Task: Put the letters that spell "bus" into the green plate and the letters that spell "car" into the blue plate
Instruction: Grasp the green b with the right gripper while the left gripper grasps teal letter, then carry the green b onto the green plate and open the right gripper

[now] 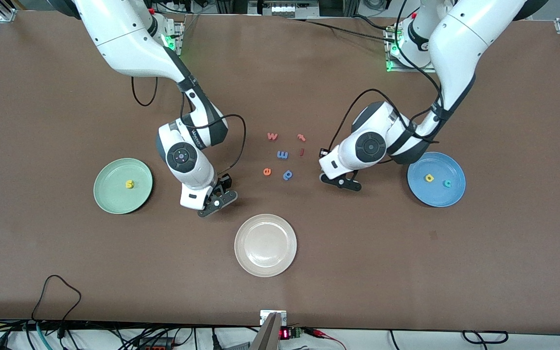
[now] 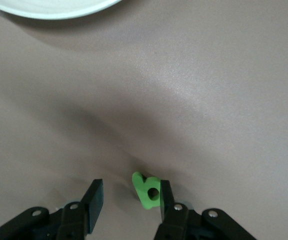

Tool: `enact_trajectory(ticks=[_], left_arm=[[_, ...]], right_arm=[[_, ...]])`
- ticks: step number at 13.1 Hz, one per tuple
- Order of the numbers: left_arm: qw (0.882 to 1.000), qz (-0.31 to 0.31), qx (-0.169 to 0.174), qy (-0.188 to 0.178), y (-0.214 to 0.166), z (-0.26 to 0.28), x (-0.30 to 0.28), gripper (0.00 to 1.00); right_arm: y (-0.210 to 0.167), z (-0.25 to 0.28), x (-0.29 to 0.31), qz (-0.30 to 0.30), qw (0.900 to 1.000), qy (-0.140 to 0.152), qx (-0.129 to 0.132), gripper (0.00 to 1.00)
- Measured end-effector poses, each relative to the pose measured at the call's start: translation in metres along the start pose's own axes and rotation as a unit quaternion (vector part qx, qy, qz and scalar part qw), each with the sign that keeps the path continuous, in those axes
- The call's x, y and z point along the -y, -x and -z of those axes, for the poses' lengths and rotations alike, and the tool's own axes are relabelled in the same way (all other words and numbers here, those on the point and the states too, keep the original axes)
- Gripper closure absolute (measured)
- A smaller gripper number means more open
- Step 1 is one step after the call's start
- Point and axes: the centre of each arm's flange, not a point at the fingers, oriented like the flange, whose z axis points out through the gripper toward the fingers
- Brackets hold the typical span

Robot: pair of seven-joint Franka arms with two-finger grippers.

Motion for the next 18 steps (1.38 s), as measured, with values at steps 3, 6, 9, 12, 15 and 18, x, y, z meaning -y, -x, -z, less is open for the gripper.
enact_trajectory(ticks=[3, 6, 9, 12, 15, 18], left_arm=[[1.0, 0.014, -0.004, 0.012, -0.001, -0.019, -0.006, 0.53], [1.0, 0.02, -0.003, 0.011, 0.001, -0.026, -0.016, 0.53], [1.0, 0.022, -0.012, 0.004, -0.003, -0.026, -0.008, 0.53], [1.0, 0.021, -0.02, -0.009, -0.006, -0.029, 0.0, 0.53], [0.999, 0.026, -0.026, -0.007, -0.008, -0.029, 0.001, 0.54], [0.999, 0.029, -0.031, -0.001, -0.01, -0.032, 0.0, 0.54]], right_arm=[[0.001, -0.001, -0.005, 0.014, 1.0, 0.002, 0.001, 0.46], [0.001, -0.005, -0.007, 0.018, 1.0, 0.004, 0.0, 0.46], [0.001, -0.012, -0.011, 0.027, 1.0, 0.007, -0.005, 0.46], [0.002, -0.012, -0.012, 0.027, 1.0, 0.008, -0.005, 0.46], [0.001, -0.012, -0.012, 0.027, 1.0, 0.008, -0.005, 0.46], [0.002, -0.013, -0.012, 0.028, 1.0, 0.008, -0.005, 0.49]])
